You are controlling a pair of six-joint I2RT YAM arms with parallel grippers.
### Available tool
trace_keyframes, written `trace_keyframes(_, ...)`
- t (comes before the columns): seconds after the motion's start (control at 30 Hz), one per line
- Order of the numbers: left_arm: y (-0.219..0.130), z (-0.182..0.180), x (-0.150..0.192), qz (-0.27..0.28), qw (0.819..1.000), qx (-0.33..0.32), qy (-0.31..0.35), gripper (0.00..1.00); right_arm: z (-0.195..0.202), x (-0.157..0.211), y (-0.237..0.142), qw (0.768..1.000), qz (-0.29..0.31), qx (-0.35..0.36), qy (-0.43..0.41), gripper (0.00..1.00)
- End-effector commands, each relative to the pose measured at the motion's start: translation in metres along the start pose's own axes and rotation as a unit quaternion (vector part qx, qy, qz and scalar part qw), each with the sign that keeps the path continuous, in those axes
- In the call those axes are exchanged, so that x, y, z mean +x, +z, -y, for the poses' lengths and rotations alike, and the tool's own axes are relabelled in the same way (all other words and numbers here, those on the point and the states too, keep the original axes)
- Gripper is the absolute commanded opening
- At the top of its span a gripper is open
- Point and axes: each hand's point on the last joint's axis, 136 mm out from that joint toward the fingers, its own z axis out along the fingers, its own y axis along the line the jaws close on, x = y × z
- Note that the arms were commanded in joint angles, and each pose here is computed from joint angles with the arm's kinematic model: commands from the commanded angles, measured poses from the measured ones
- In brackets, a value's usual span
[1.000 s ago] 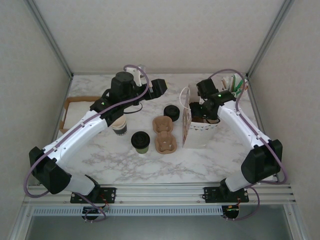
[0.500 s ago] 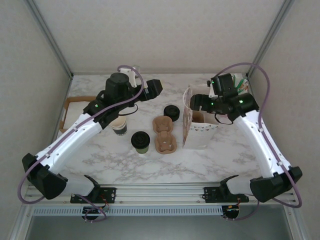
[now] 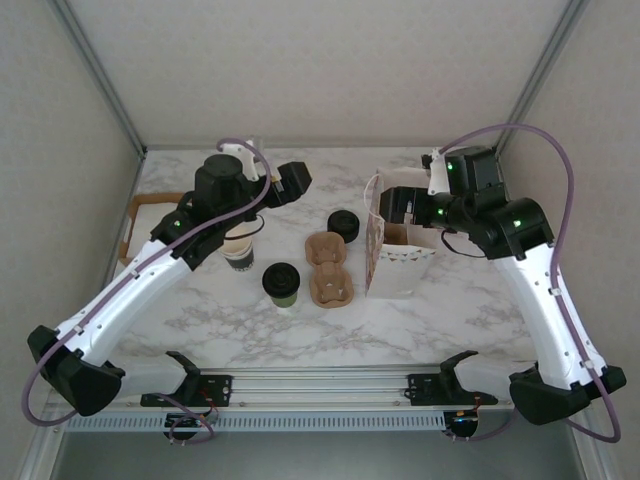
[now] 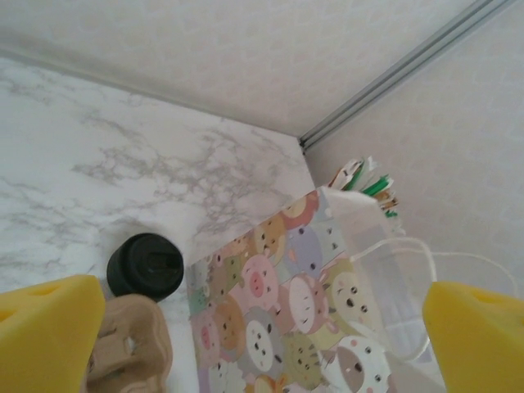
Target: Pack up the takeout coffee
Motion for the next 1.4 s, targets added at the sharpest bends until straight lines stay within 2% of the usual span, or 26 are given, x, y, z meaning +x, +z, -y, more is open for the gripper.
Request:
trace_keyframes(0.0, -0.011, -0.013, 0.003, 0.006, 1.0, -0.013, -0.02, 1.0, -0.027, 0.0, -0.019, 0.998, 0.007, -0.051, -0.037, 0.96)
trace_keyframes(0.27, -0.018, -0.067, 0.032, -0.028, 0.995, -0.073, -0.057, 1.0, -0.086, 0.01, -0.009, 0.986, -0.025, -0.097, -0.133, 0.99)
trace_keyframes(0.47, -0.03, -0.113, 0.058, -0.044, 0.987, -0.108, -0.113, 0.99, -0.125, 0.043, 0.032, 0.969, -0.095, -0.109, -0.202, 0.99)
trace_keyframes(0.6, -0.042, -0.141, 0.075, -0.052, 0.98, -0.122, -0.149, 0.86, -0.141, 0.064, 0.061, 0.956, -0.142, -0.104, -0.234, 0.99)
trace_keyframes(0.73, -0.045, -0.162, 0.101, -0.09, 0.972, -0.139, -0.167, 0.7, -0.146, 0.087, 0.093, 0.942, -0.187, -0.085, -0.265, 0.96)
trace_keyframes(0.9, -0.049, -0.175, 0.118, -0.105, 0.967, -0.15, -0.177, 0.52, -0.149, 0.114, 0.125, 0.925, -0.223, -0.069, -0.299, 0.91)
trace_keyframes(1.1, -0.063, -0.192, 0.123, -0.09, 0.962, -0.172, -0.19, 0.43, -0.144, 0.143, 0.157, 0.907, -0.246, -0.045, -0.338, 0.87)
trace_keyframes(1.37, -0.071, -0.207, 0.129, -0.086, 0.956, -0.188, -0.206, 0.4, -0.149, 0.169, 0.184, 0.886, -0.275, -0.044, -0.37, 0.83)
